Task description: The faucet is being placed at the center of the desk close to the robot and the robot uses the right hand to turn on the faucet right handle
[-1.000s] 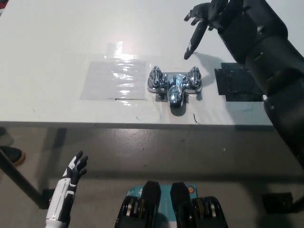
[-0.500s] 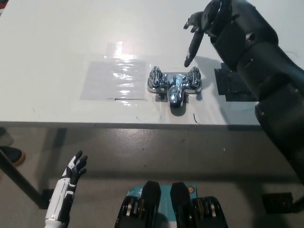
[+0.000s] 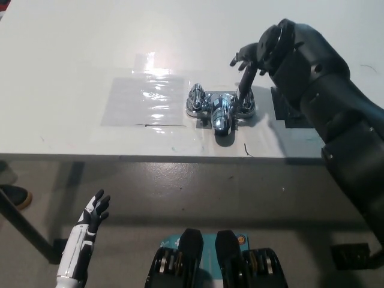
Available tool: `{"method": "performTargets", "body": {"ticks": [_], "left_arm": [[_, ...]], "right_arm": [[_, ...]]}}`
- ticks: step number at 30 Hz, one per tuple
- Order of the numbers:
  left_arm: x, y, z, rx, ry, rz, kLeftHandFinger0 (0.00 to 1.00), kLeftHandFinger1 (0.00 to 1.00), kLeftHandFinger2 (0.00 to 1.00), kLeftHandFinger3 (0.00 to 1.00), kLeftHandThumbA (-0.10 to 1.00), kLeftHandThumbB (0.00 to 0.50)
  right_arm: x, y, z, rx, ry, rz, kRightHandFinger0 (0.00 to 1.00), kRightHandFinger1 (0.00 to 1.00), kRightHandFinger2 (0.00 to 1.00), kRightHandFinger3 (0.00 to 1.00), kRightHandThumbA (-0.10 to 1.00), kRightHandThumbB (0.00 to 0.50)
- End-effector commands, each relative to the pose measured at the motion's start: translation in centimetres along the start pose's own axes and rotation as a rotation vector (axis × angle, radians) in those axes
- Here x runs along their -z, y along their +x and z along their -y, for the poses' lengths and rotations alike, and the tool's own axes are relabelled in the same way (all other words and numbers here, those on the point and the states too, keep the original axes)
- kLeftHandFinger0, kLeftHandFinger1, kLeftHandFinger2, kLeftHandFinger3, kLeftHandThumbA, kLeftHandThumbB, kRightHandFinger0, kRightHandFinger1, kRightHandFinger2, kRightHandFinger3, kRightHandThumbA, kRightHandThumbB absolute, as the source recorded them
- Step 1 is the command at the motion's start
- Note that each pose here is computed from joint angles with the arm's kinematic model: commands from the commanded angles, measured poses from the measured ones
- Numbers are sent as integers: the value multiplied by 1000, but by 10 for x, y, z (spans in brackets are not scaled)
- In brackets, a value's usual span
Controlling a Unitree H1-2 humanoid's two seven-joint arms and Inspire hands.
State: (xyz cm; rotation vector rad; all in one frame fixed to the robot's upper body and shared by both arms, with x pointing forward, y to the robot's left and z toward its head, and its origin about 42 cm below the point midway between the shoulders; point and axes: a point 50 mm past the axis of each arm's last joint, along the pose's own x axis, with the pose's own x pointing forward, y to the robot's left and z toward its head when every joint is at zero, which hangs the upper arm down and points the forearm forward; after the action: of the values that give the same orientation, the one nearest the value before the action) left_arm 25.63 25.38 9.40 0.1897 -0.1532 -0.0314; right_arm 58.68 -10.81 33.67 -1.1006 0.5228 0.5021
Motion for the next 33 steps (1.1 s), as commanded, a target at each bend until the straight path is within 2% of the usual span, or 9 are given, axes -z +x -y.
{"method": "performTargets", "body": {"ticks": [1, 5, 15, 19, 21, 22, 26, 33], "left_arm": [[-8, 1, -5, 2, 6, 36, 1000, 1000, 1000, 1000, 1000, 500], [-9, 1, -4, 5, 5, 37, 1000, 1000, 1000, 1000, 1000, 500], [-10, 3, -6, 9, 15, 46, 1000, 1000, 1000, 1000, 1000, 500], [-11, 2, -6, 5, 17, 45, 1000, 1000, 1000, 1000, 1000, 500], [-11, 3, -5, 6, 11, 46, 1000, 1000, 1000, 1000, 1000, 500], [-11, 3, -5, 5, 10, 47, 1000, 1000, 1000, 1000, 1000, 500], [-12, 5, -6, 9, 17, 56, 1000, 1000, 1000, 1000, 1000, 500], [-13, 5, -6, 7, 30, 63, 1000, 1000, 1000, 1000, 1000, 500]], "right_arm": [[-18, -13, 15, 9, -22, 37, 1000, 1000, 1000, 1000, 1000, 185], [-14, -10, 11, 1, 11, 36, 1000, 1000, 1000, 1000, 1000, 172], [-7, -7, 14, 44, 9, 67, 1000, 1000, 1000, 1000, 1000, 77], [-8, -5, 13, 147, -91, 16, 1000, 1000, 1000, 1000, 1000, 148], [-9, -4, 11, 255, -120, -44, 1000, 1000, 1000, 1000, 1000, 207], [-9, -4, 10, 271, -106, -50, 1000, 1000, 1000, 1000, 1000, 213], [-4, -1, 8, 340, -73, -68, 1000, 1000, 1000, 1000, 1000, 177], [-2, 1, 6, 394, -81, -68, 1000, 1000, 1000, 1000, 1000, 190]]}}
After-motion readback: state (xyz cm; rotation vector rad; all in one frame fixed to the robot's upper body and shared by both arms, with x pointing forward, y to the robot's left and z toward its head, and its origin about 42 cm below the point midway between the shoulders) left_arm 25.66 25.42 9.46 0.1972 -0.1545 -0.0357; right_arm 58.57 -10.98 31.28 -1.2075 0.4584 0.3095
